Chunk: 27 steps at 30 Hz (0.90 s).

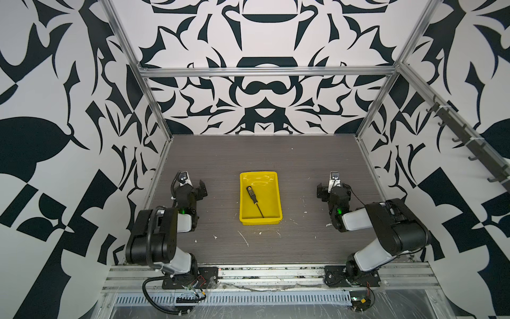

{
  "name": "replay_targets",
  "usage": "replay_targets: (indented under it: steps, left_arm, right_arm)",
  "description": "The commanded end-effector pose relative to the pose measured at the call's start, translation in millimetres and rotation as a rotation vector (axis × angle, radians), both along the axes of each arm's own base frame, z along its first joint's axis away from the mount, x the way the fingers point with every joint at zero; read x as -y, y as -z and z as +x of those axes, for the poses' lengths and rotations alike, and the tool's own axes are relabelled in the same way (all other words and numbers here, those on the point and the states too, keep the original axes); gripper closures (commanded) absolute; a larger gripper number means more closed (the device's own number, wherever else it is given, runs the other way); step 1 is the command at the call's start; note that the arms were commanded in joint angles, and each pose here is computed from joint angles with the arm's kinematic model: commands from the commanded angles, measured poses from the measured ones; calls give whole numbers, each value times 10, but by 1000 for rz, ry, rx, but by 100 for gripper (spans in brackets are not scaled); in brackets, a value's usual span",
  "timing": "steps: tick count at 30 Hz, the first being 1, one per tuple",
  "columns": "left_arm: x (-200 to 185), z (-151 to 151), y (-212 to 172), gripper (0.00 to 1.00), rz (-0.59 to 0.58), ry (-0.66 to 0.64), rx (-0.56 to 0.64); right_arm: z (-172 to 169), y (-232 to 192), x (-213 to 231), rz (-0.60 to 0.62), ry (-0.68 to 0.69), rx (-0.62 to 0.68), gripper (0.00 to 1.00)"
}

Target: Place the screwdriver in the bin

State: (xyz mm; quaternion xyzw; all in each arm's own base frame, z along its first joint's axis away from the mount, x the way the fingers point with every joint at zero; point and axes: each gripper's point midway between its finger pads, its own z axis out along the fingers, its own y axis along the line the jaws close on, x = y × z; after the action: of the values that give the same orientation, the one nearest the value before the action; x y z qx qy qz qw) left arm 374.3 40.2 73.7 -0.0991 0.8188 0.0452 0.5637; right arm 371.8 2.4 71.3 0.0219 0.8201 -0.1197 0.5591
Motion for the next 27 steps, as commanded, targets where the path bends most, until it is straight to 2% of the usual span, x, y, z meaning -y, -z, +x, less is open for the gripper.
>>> replay_targets:
  steps: [1, 3, 5, 27]
  left_arm:
    - [62, 119, -177, 1, -13, 42, 53]
    - [40, 200, -139, 1, -16, 33, -7]
    - [40, 172, -172, 1, -19, 31, 42]
    - [73, 190, -151, 1, -8, 52, 15]
  right_arm:
    - [74, -160, -7, 7, -2, 51, 0]
    - [75, -161, -9, 8, -3, 52, 0]
    - [77, -162, -5, 7, -1, 51, 0]
    - [78, -164, -9, 9, -3, 52, 0]
